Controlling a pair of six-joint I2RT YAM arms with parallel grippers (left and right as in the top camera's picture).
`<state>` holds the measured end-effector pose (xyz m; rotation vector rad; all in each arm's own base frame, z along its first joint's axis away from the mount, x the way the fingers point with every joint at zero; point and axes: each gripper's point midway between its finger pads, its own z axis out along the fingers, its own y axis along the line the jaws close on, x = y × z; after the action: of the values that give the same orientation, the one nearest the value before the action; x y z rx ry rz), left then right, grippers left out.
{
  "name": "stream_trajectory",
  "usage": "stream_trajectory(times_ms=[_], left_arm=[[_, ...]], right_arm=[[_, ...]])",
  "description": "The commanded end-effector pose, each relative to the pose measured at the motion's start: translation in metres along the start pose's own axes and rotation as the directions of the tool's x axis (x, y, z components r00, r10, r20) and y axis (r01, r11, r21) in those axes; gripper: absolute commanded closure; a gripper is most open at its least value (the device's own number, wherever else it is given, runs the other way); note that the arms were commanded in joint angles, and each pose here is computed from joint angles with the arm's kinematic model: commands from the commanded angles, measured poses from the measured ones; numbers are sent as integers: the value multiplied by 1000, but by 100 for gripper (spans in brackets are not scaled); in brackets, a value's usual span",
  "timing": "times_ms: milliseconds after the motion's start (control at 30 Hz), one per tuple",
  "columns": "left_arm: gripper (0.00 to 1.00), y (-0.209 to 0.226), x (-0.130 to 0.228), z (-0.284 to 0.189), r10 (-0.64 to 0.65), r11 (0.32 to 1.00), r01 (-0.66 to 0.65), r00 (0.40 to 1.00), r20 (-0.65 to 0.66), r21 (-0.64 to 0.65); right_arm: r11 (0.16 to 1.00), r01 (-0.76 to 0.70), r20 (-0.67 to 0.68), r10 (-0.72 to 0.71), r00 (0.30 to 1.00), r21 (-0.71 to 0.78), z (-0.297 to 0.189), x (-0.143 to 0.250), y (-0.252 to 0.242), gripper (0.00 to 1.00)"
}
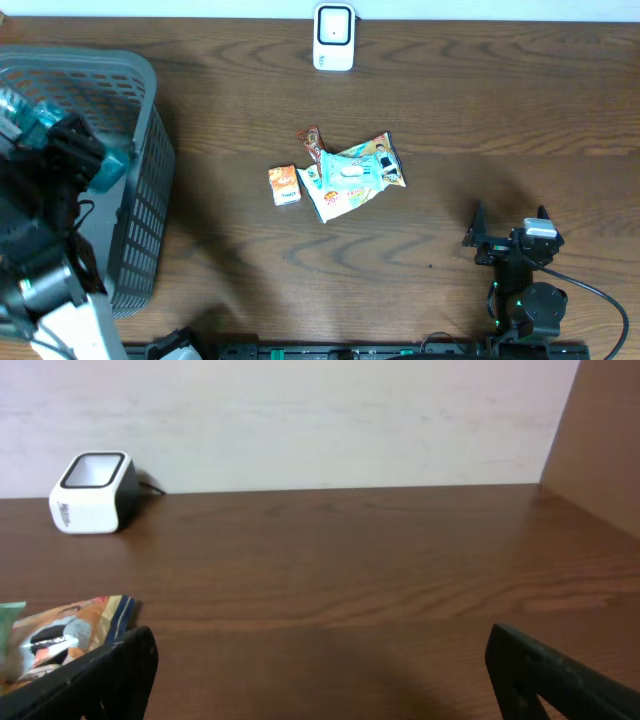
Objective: Scan the item barcode
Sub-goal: 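Carry the Listerine bottle out and lay it right of the snacks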
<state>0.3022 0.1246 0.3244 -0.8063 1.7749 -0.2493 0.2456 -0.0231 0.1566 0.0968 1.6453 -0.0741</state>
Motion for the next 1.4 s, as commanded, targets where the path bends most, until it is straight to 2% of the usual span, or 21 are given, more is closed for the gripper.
stream_trajectory(times_ms=[0, 233, 400, 600, 733, 900, 1033, 1267, 1367], left_arm=[[52, -65, 8, -26, -29, 962, 44, 998, -57, 270], [52, -136, 70, -27, 91, 888, 29, 967, -236, 459], [52, -188, 132, -20, 221, 831, 8, 913, -342, 557], [52, -267, 250, -17, 412, 720, -18, 815, -407, 693], [52, -295, 322, -13, 489, 668, -19, 765, -419, 744], [52, -307, 405, -5, 547, 630, 0, 710, -444, 777], [52, -299, 451, 3, 550, 654, 26, 669, -500, 756], [52, -275, 503, 15, 566, 694, 16, 605, -560, 719], [52, -271, 515, 20, 568, 695, 15, 601, -562, 719]], right_arm=[[1000, 10, -2, -10, 1000, 9, 0, 1, -2, 1], [1000, 10, -2, -10, 1000, 9, 0, 1, -2, 1], [1000, 10, -2, -10, 1000, 9, 0, 1, -2, 1], [1000, 10, -2, -10, 1000, 9, 0, 1, -2, 1], [1000, 10, -2, -10, 1000, 9, 0, 1, -2, 1], [1000, 10, -2, -10, 1000, 9, 0, 1, -2, 1], [1000, 10, -2, -10, 1000, 9, 0, 1, -2, 1], [1000, 10, -2, -10, 1000, 9, 0, 1, -2, 1], [1000, 10, -2, -10, 1000, 9, 0, 1, -2, 1]])
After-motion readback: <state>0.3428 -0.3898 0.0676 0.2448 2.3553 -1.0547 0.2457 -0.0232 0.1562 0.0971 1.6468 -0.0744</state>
